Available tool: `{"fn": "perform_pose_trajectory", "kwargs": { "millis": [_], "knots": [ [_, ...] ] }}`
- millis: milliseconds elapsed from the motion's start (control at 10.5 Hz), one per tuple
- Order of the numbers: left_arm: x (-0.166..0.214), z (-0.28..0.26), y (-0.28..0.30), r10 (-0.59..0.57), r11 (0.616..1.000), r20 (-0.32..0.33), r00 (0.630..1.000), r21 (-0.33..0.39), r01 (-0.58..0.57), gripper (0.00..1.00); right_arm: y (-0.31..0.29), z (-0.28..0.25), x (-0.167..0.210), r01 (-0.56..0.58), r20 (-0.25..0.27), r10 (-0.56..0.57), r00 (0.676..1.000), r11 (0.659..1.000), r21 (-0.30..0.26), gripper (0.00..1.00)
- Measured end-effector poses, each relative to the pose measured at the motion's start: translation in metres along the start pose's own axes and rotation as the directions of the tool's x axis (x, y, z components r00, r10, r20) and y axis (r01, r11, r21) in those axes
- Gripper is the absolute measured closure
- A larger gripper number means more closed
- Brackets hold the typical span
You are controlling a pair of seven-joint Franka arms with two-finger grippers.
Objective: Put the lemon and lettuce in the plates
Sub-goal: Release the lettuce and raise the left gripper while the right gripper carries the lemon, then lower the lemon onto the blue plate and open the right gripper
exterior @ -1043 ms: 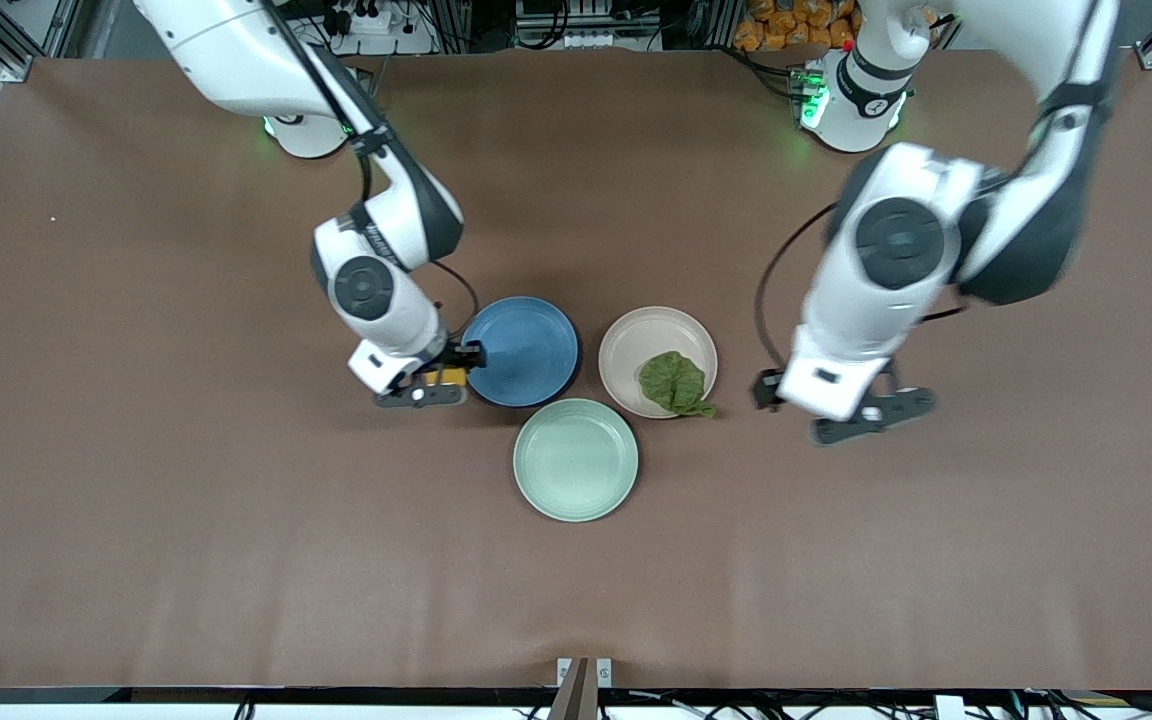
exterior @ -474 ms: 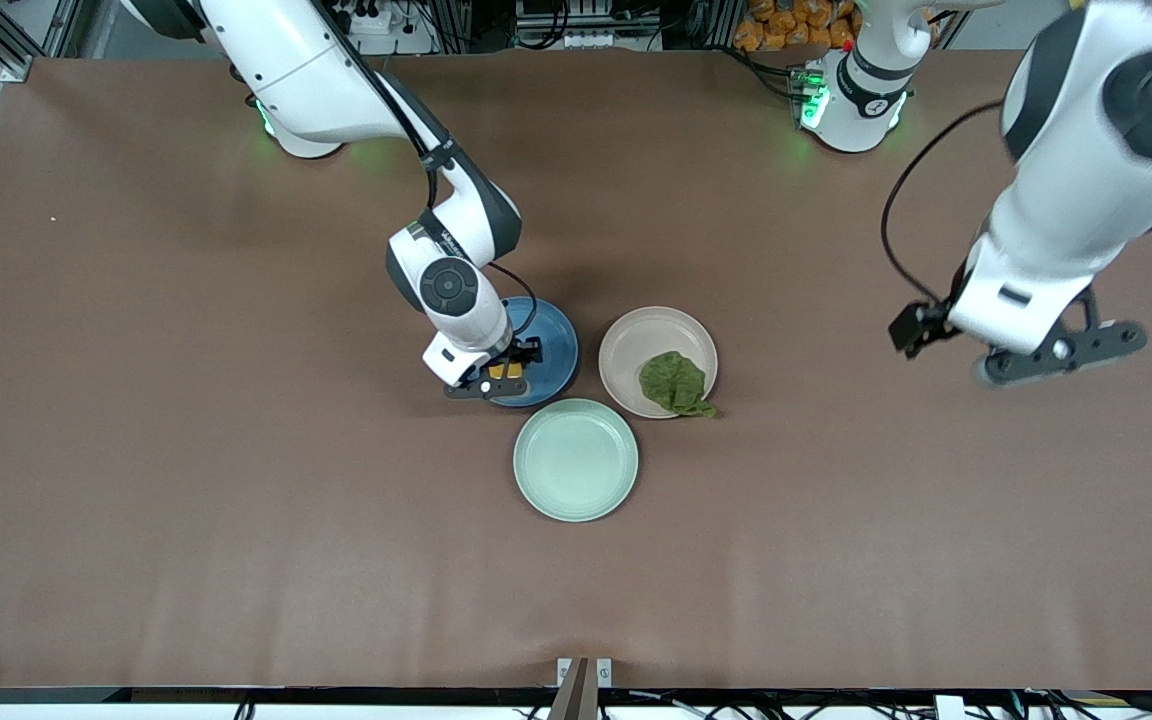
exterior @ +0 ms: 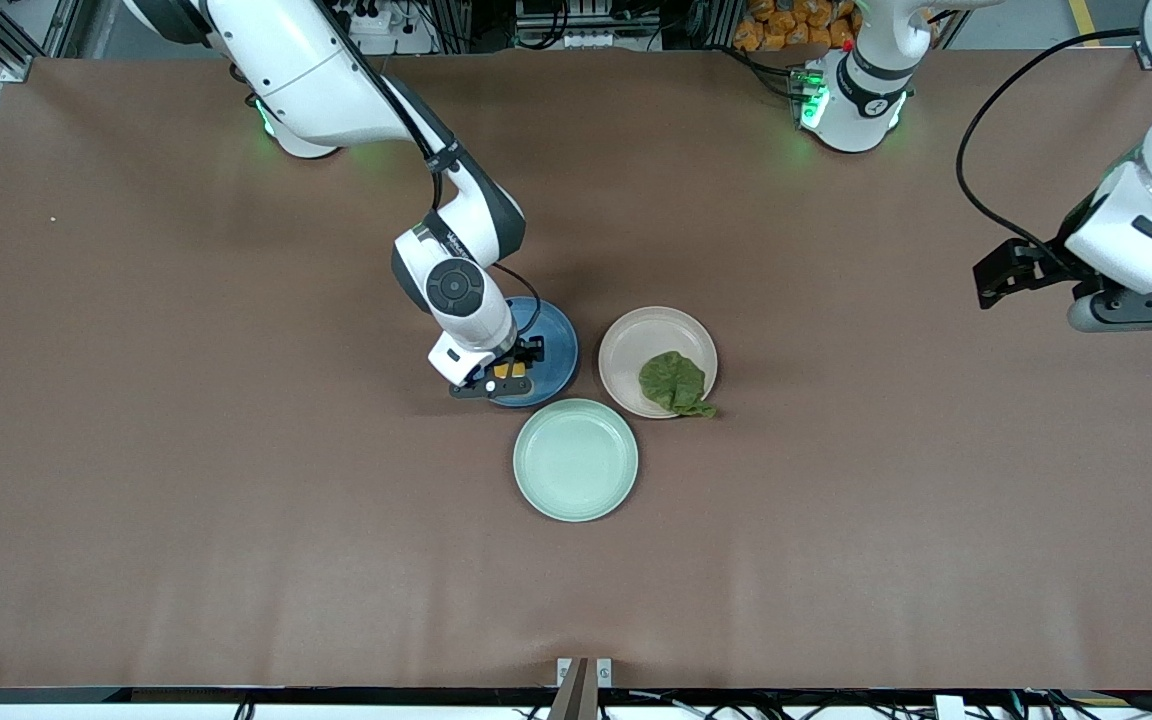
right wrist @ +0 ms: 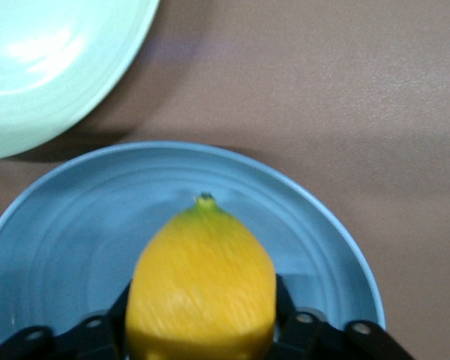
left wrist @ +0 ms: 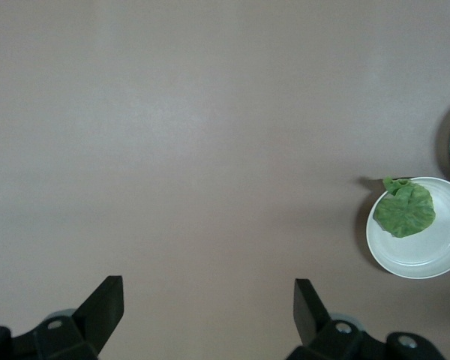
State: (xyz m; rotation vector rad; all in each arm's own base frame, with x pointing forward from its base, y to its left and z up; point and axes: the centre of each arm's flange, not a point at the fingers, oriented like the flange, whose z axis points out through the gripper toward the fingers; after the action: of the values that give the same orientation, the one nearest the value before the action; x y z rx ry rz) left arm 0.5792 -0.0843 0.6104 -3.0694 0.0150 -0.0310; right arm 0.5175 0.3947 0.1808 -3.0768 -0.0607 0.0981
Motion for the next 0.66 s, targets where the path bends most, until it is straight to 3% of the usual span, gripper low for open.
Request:
{"fn": "perform_pose_trajectory", "kwargs": {
  "millis": [95,190,664],
  "knots": [
    [-0.001,-0.001,0.001,0.002,1.0,0.0,1.0,0.0,-0.002,0.0,0.0,-0.001,0.001,-0.001,-0.002,0.001,1.0,1.0,0.0,0.06],
    [-0.005,-0.001,0.002,0.004,1.0,0.005,1.0,0.002,-0.004,0.0,0.0,-0.003,0.003,-0.002,-0.005,0.002,1.0,1.0,0.002,0.0],
    [-0.027,-0.004,-0.009,-0.019,1.0,0.016,1.0,-0.025,0.02,0.0,0.0,-0.045,0.029,-0.024,0.076,0.026,0.997,1.0,-0.02,0.0]
  ]
}}
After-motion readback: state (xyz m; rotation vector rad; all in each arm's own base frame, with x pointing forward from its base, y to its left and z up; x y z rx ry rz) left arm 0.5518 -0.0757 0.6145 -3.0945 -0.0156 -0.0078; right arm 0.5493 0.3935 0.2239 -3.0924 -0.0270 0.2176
